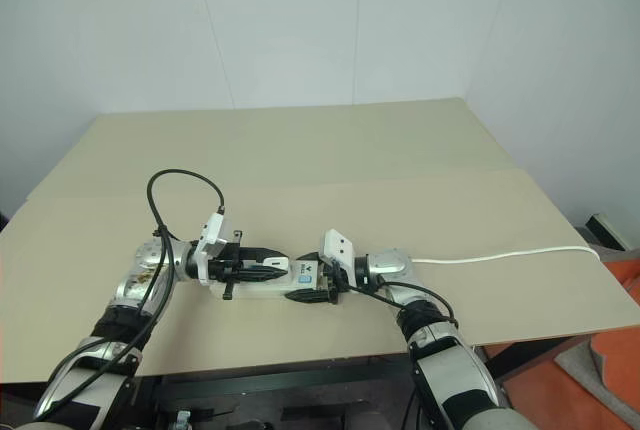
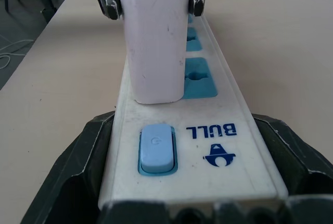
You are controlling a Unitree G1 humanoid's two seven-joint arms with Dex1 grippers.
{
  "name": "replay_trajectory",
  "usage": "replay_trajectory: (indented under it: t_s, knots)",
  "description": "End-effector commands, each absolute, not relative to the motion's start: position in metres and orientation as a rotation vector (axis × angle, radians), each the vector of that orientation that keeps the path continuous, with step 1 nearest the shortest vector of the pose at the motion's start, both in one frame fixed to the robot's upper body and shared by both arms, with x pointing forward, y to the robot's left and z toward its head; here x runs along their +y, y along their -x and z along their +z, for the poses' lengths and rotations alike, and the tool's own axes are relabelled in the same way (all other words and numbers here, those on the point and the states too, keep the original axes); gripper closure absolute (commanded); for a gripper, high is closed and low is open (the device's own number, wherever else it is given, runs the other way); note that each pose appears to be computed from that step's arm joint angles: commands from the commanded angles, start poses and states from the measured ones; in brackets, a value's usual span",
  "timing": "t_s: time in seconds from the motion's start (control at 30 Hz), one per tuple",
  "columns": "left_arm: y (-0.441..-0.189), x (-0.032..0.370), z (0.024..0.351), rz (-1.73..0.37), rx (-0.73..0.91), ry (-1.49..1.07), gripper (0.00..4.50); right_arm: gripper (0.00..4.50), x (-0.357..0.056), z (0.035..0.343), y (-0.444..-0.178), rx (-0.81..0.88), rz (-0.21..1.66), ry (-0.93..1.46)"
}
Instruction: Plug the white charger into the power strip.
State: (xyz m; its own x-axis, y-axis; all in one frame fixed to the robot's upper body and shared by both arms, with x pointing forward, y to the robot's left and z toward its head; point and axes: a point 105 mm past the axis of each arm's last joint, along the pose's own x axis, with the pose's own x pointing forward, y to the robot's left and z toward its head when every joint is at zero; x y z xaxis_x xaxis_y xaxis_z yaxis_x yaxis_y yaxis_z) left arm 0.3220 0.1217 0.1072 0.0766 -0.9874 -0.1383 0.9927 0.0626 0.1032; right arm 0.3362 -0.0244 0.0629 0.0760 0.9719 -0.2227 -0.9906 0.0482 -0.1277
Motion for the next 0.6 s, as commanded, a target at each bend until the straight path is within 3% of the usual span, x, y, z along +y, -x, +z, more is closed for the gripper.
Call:
replay_trajectory:
  t_s: [0.03, 0.37, 0.4, 0.6]
  knots:
    - [-0.322, 0.143, 0.065, -1.407, 0.253, -0.208, 3.48, 1.08, -0.029, 0.038, -0.322, 0.207, 1.56, 0.296]
    - [-0.325, 0.138, 0.065, -1.439, 0.288, -0.213, 3.48, 1.08, -0.03, 0.038, -0.323, 0.208, 1.557, 0.295]
    - [-0.325, 0.139, 0.069, -1.448, 0.292, -0.205, 2.74, 1.08, -0.03, 0.038, -0.322, 0.208, 1.557, 0.294]
    - [-0.334, 0.132, 0.118, -1.426, 0.102, -0.146, 0.92, 1.08, -0.03, 0.038, -0.321, 0.209, 1.56, 0.288]
